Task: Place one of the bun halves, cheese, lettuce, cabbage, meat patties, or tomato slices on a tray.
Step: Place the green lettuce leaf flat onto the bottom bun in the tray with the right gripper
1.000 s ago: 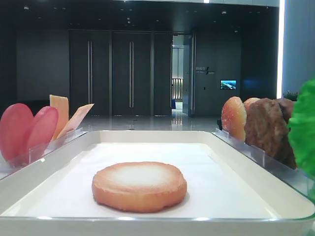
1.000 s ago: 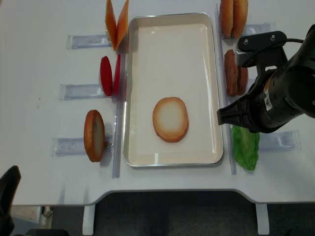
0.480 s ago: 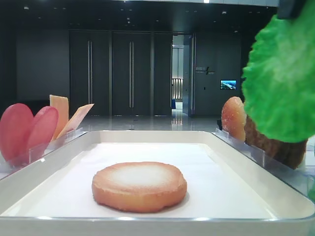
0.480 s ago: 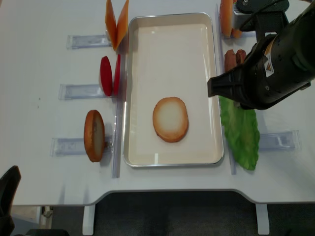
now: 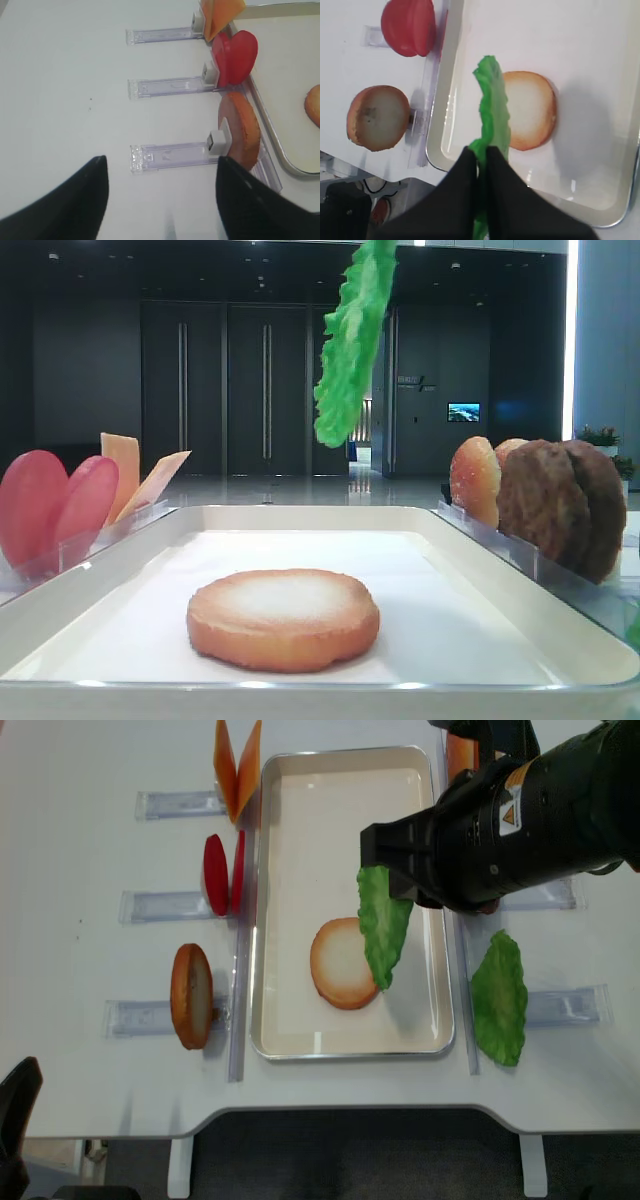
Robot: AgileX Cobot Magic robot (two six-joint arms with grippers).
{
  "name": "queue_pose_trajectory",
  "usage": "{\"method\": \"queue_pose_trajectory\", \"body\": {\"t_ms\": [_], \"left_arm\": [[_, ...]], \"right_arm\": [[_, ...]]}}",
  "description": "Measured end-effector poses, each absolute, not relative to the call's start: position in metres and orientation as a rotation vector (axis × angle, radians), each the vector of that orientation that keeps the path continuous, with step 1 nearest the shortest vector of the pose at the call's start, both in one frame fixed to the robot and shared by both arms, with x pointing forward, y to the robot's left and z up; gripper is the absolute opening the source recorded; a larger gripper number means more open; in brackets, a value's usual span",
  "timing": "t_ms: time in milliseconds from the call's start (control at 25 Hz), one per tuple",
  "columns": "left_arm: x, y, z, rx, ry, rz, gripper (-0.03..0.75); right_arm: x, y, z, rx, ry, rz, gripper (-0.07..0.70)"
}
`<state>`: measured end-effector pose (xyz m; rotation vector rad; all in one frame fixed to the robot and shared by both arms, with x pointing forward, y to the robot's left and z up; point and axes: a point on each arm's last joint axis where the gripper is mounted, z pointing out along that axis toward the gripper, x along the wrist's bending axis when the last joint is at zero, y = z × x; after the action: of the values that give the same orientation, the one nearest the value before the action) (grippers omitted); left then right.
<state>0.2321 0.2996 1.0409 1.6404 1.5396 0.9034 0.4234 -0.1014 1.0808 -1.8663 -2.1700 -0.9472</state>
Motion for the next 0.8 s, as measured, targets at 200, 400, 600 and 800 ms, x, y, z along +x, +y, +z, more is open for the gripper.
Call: {"method": "queue_pose_trajectory", "body": {"t_ms": [200, 400, 600, 800], "left_arm": [[0.232, 0.3, 1.041, 1.64, 1.54, 0.903, 0.517], [0.232, 0.3, 1.041, 1.64, 1.54, 0.903, 0.517], [0.232, 0.3, 1.041, 1.64, 1.54, 0.903, 0.517], [0.232, 0.3, 1.041, 1.64, 1.54, 0.903, 0.517]], "right_arm": [[0.433, -0.085, 1.066, -1.791, -2.153, -0.951, 0.014], [0.442, -0.069, 1.046, -1.728, -2.143, -0.929, 0.014], [0.45, -0.054, 1.03, -1.659, -2.105, -0.945, 0.014], [0.459, -0.048, 1.016, -1.617, -2.07, -0.951, 0.014]]}}
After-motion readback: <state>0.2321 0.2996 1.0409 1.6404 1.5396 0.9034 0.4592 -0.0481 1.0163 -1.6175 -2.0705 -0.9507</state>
